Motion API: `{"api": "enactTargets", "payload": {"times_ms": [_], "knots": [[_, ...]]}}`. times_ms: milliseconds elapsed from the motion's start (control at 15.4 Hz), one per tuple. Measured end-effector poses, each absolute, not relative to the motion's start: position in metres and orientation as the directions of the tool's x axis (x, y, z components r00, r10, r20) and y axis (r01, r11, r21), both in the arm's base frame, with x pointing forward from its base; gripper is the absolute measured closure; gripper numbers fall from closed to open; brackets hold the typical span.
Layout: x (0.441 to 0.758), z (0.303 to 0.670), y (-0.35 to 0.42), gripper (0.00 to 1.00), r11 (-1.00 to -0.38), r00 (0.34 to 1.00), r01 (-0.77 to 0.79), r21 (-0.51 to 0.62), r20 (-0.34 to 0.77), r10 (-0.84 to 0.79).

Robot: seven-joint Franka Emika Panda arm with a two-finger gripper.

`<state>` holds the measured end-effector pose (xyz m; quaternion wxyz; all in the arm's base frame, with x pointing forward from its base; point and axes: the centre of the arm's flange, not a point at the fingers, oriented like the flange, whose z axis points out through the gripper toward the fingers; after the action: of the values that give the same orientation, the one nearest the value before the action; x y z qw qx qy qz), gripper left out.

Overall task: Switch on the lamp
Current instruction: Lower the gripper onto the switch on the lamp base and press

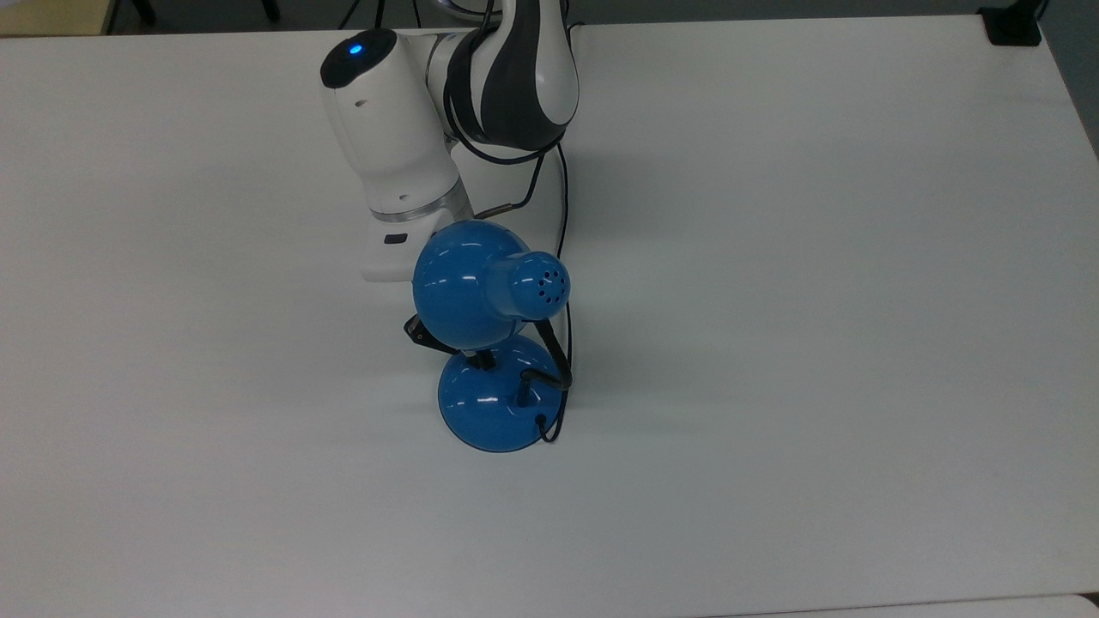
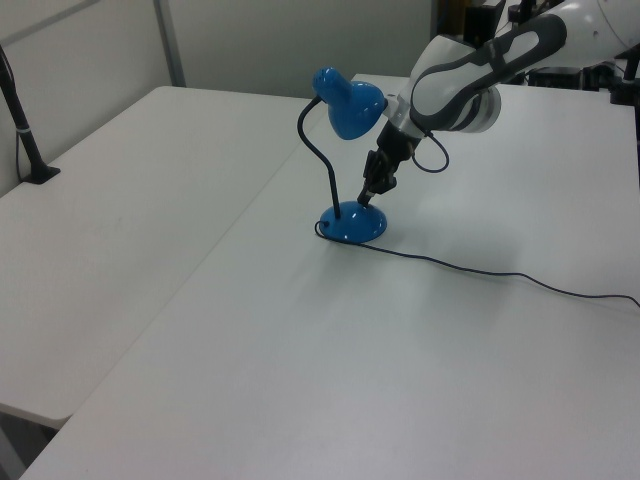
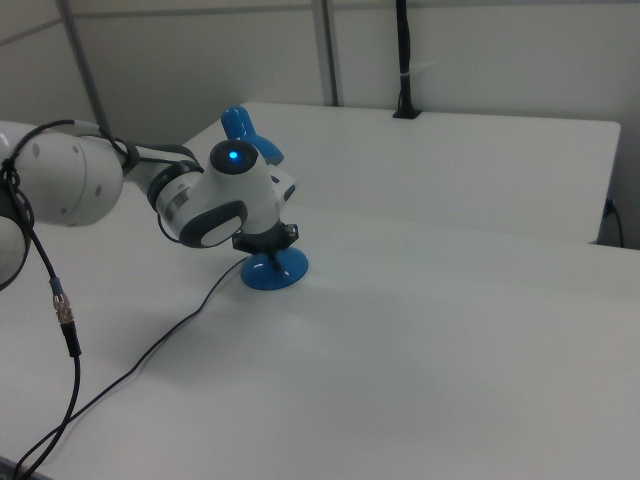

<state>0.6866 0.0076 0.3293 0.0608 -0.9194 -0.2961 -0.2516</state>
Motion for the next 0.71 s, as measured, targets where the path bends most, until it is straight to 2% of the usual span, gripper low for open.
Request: {"api": "enactTargets", "payload": {"times_ms": [712], "knots": [[0.6861,0.3286,-0.002,0.99,-0.814,0.694,0.579,0.051,0.494,0.525]]}}
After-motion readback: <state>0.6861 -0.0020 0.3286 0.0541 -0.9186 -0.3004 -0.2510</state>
